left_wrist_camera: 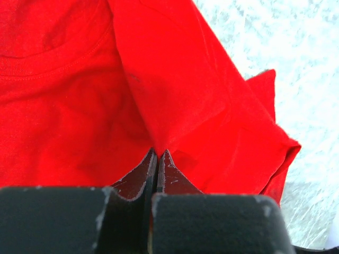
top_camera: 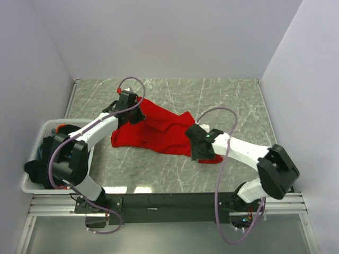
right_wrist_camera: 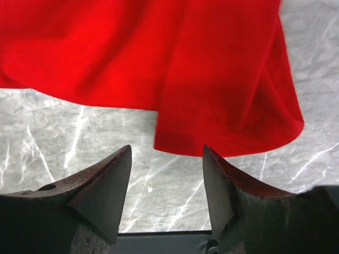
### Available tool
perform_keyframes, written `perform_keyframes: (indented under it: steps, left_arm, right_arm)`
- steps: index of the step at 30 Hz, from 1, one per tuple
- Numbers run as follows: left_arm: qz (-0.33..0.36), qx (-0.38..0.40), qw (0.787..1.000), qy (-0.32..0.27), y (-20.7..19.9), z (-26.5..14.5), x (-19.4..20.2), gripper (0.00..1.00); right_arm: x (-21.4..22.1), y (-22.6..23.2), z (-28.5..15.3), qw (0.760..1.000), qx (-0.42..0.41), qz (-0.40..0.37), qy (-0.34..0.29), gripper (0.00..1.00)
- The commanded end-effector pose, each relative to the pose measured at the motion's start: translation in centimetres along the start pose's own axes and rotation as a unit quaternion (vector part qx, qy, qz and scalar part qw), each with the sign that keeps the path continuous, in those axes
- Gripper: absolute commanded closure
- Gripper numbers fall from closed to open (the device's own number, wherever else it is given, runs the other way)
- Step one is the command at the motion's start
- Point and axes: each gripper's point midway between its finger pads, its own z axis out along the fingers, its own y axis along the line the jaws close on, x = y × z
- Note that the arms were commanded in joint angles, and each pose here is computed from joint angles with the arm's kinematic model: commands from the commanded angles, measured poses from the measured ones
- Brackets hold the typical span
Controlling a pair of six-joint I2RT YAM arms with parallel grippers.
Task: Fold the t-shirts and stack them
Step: Flatten the tshirt out
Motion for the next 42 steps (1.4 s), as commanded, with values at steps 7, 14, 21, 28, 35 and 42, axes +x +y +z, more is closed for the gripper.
perform_keyframes:
  steps: [7, 14, 21, 28, 35, 42]
  left_arm:
    - [0.012, 0.028, 1.0, 0.003, -0.9, -0.8, -0.3, 0.99]
    - [0.008, 0.026, 1.0, -0.007, -0.6, -1.2, -1.0, 0.99]
    - [0.003, 0.026, 1.0, -0.009, -0.4, -1.3, -1.2, 0.99]
    - [0.001, 0.022, 0.999, -0.024, -0.2, -1.8, -3.0, 0.99]
    - [-0.036, 0.025, 0.996, -0.075, -0.3, -3.8, -9.7, 0.99]
    - [-0.067, 0.055, 0.982, -0.169, -2.8, -9.4, -21.6, 0.99]
  right_arm:
    - [0.1, 0.0, 1.4, 0.993, 0.107, -0.041, 0.005, 0.4]
    - [0.3, -0.2, 2.2, 0.988, 0.141, -0.064, 0.008, 0.45]
    - [0.2, -0.5, 2.0, 0.983, 0.165, -0.08, -0.001, 0.63]
    - [-1.3, -2.1, 0.6, 0.976, 0.201, -0.082, -0.032, 0.89]
    - [-7.3, -5.7, -3.0, 0.963, 0.248, -0.038, -0.095, 1.0]
    - [-20.5, -11.9, -14.2, 0.936, 0.252, 0.049, -0.243, 1.0]
